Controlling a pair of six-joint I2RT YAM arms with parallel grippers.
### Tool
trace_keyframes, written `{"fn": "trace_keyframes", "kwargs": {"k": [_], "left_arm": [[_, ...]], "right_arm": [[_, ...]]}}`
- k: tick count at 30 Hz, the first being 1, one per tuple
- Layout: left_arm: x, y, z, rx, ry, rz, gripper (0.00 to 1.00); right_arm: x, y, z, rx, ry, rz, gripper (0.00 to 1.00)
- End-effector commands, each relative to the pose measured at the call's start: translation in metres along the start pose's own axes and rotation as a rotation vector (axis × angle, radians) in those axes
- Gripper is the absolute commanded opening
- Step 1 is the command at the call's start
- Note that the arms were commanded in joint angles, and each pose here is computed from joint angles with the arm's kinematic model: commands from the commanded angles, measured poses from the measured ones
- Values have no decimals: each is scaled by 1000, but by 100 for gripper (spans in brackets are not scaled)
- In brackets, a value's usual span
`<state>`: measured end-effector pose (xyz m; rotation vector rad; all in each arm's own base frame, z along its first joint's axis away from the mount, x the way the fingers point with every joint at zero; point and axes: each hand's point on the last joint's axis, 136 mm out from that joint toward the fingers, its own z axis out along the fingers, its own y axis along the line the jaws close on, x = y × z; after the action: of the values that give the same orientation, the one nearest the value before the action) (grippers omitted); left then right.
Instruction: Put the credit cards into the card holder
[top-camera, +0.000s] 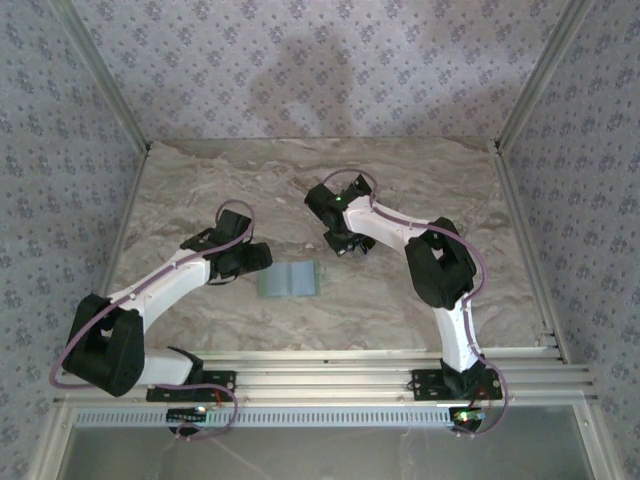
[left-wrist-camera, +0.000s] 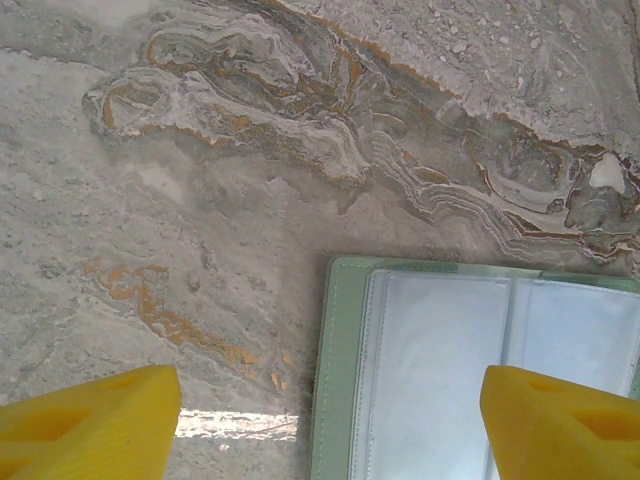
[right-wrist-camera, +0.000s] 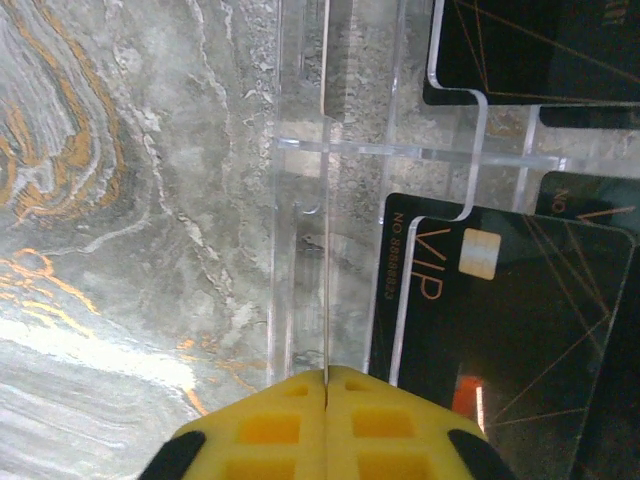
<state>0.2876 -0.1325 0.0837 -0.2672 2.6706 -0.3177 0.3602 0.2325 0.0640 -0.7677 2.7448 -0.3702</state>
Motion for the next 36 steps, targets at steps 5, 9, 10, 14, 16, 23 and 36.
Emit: {"fn": "trace_keyframes", "kwargs": {"k": [5, 9, 10, 14, 16, 23, 36], "left_arm": [[-6, -10, -3, 23, -8, 12, 79], [-5, -9, -3, 18, -3, 21, 79], [-5, -9, -2, 15, -2, 27, 79], [-5, -8, -2, 6, 7, 47, 79], [-2, -9, -3, 3, 15, 66, 79], [15, -21, 1, -25, 42, 169, 79], [29, -13, 15, -224, 34, 325, 79]], "right_arm": [[-2, 0, -7, -5, 3, -23, 0], [-10, -7, -31, -11, -51, -3, 0], [-12, -8, -38, -16, -69, 3, 0], [-21, -12, -70, -42, -141, 31, 0], [-24, -13, -85, -59, -178, 44, 0], [-25, 7, -132, -227, -287, 119, 0], [-7, 79, -133, -738, -328, 378, 0]]}}
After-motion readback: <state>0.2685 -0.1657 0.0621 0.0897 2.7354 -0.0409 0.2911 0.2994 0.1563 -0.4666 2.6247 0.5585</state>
